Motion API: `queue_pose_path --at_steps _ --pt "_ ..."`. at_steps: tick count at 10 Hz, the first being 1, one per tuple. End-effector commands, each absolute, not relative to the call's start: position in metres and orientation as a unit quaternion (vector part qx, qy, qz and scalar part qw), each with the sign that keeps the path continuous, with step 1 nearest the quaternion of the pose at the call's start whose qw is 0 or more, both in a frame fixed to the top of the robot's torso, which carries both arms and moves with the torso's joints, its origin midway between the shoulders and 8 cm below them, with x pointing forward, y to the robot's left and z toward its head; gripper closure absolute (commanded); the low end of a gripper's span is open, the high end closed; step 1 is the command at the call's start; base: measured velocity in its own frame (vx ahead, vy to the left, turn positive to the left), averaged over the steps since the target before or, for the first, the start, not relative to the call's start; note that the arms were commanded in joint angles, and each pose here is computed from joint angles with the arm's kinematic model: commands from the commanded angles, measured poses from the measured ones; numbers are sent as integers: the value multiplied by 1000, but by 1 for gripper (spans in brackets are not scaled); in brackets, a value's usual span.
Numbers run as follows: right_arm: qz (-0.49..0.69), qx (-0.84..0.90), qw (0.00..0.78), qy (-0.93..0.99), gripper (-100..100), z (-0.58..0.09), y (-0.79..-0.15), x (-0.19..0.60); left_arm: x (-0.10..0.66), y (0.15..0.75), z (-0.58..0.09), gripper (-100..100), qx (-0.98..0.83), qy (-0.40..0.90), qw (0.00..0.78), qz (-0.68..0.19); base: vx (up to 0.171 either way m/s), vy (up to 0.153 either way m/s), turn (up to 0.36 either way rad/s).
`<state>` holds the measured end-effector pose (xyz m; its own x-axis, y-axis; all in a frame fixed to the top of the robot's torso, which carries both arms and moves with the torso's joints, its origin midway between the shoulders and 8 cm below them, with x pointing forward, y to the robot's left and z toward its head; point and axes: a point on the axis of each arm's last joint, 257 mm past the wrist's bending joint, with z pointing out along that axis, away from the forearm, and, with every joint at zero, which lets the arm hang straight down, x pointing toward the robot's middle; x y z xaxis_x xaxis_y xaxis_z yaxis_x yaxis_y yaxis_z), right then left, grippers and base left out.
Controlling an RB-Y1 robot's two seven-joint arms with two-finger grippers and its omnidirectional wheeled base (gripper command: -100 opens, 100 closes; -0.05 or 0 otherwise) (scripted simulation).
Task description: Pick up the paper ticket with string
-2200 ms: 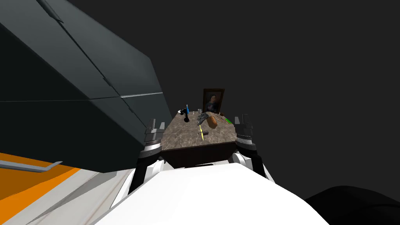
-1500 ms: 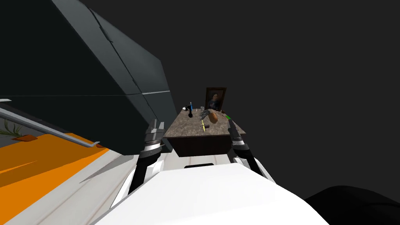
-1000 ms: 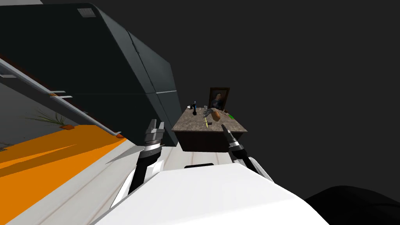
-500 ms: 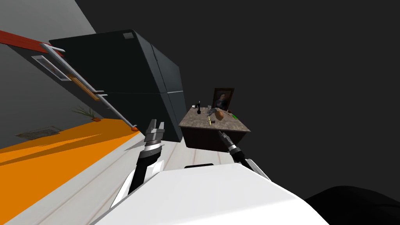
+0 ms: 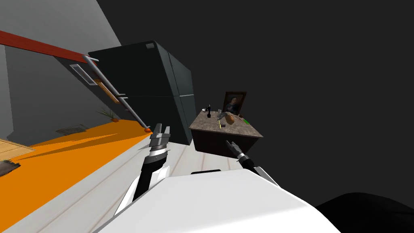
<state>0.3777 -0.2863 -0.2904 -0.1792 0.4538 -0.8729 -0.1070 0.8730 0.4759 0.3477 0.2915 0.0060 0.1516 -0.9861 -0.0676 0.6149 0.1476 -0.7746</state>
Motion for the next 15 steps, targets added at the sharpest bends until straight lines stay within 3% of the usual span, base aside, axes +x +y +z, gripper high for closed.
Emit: queue_pose_path --at_steps 1,6,15 --pt "202 109 616 754 -100 -311 -293 372 348 292 6 0 -306 303 694 -577 -51 32 137" --pt "87 22 547 832 -100 -391 -338 347 348 292 6 0 -306 303 694 -576 -62 57 186" --pt "-51 -71 441 893 -100 -468 -431 297 348 292 6 0 -306 303 694 -576 -31 46 131"
